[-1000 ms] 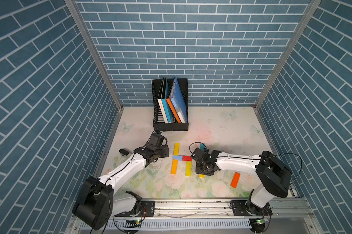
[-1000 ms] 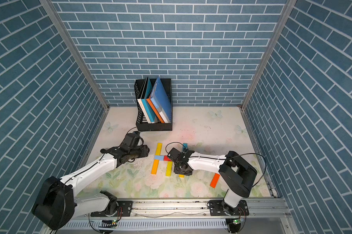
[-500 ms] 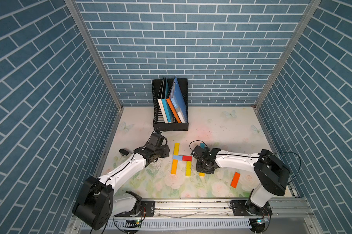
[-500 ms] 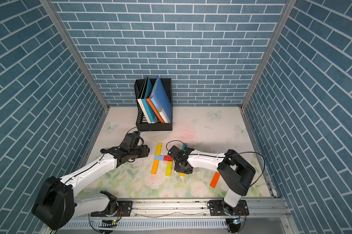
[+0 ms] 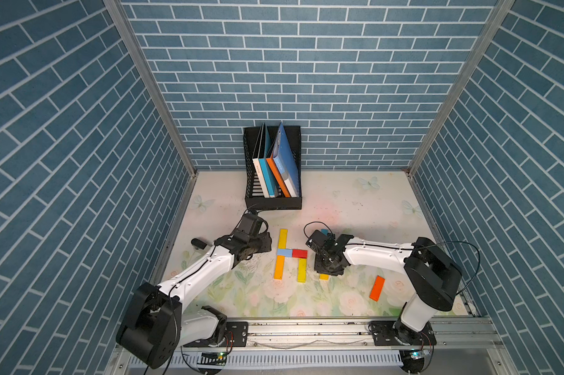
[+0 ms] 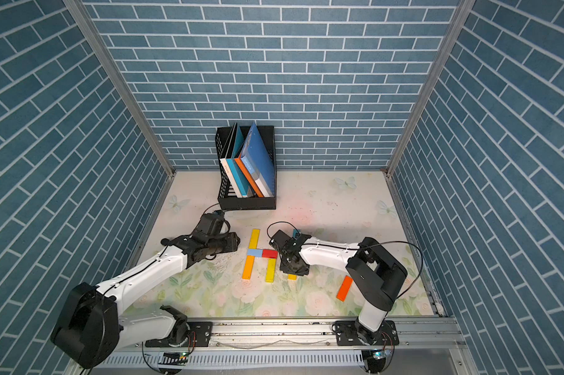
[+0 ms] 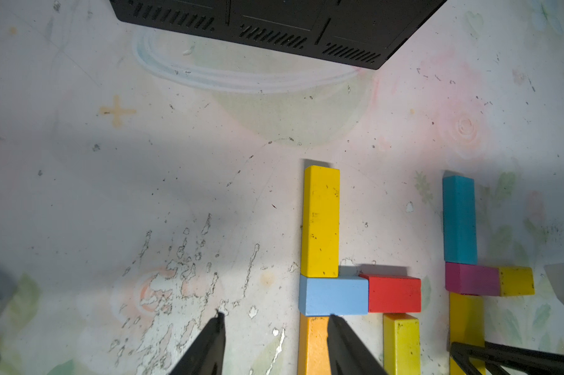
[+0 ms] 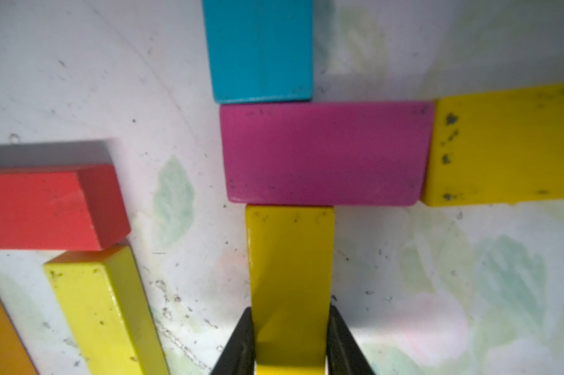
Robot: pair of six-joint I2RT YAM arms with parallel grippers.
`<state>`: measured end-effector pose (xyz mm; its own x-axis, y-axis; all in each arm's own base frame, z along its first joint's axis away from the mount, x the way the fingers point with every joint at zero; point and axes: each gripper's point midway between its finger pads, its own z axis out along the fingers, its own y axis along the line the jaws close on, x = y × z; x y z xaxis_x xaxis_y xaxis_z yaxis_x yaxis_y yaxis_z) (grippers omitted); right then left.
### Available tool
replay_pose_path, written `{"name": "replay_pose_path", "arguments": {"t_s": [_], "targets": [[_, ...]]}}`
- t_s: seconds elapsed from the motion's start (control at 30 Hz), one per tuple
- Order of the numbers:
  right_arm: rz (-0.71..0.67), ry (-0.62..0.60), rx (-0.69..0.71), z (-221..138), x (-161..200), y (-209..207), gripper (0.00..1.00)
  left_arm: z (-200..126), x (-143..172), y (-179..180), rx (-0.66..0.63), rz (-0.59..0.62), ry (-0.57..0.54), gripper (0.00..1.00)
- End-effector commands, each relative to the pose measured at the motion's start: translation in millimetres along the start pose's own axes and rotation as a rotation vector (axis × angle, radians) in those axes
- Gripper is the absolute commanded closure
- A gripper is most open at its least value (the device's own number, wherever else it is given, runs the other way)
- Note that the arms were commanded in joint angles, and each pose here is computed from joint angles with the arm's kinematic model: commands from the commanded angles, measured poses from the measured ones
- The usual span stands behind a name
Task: Assemble the letter h with building blocks
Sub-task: Assemble the building block at the center of the board.
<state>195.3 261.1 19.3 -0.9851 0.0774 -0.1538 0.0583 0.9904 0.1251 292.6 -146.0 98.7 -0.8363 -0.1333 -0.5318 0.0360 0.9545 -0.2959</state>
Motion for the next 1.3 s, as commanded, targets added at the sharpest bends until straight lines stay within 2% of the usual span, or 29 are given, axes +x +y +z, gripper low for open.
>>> {"name": "replay_pose_path", "arguments": {"t_s": [0.0, 0.2, 0.33, 0.6, 0.8, 1.0, 1.1, 1.13, 1.2, 1.27], "targets": [[-0.041, 0.022, 0.057, 12.1, 2.1, -9.5, 0.68, -0.9, 0.6, 1.5, 0.001, 0.009, -0.003, 0.45], [-0.034, 0.019, 0.065, 11.1, 1.1, -11.3, 0.54, -1.7, 0.0, 1.4, 0.003, 0.009, -0.006, 0.45], [-0.034, 0.016, 0.068, 10.1, 0.1, -11.1, 0.55, -1.7, 0.0, 0.9, 0.005, 0.009, -0.006, 0.45], [-0.037, 0.021, 0.06, 12.8, 0.1, -7.8, 0.65, -2.3, -0.4, 0.3, 0.007, 0.01, -0.008, 0.45], [-0.039, 0.022, 0.05, 13.1, -0.2, -4.5, 0.66, -2.3, -0.4, 0.4, 0.007, 0.009, -0.008, 0.45], [-0.046, 0.026, 0.043, 15.2, 0.3, -1.9, 0.61, -2.6, -0.9, 0.3, 0.008, 0.009, -0.009, 0.45], [-0.048, 0.029, 0.05, 15.0, 0.9, -2.4, 0.47, -2.7, -0.5, -0.2, 0.01, 0.01, -0.008, 0.45], [-0.048, 0.027, 0.055, 14.4, 0.4, -3.2, 0.46, -3.0, -0.8, -0.3, 0.01, 0.01, -0.009, 0.45], [-0.045, 0.022, 0.063, 13.7, 0.5, -5.7, 0.47, -3.2, -1.0, -0.3, 0.011, 0.009, -0.01, 0.45], [-0.038, 0.022, 0.064, 13.7, 0.1, -6.4, 0.52, -3.1, -0.6, -0.2, 0.01, 0.009, -0.009, 0.45]]}}
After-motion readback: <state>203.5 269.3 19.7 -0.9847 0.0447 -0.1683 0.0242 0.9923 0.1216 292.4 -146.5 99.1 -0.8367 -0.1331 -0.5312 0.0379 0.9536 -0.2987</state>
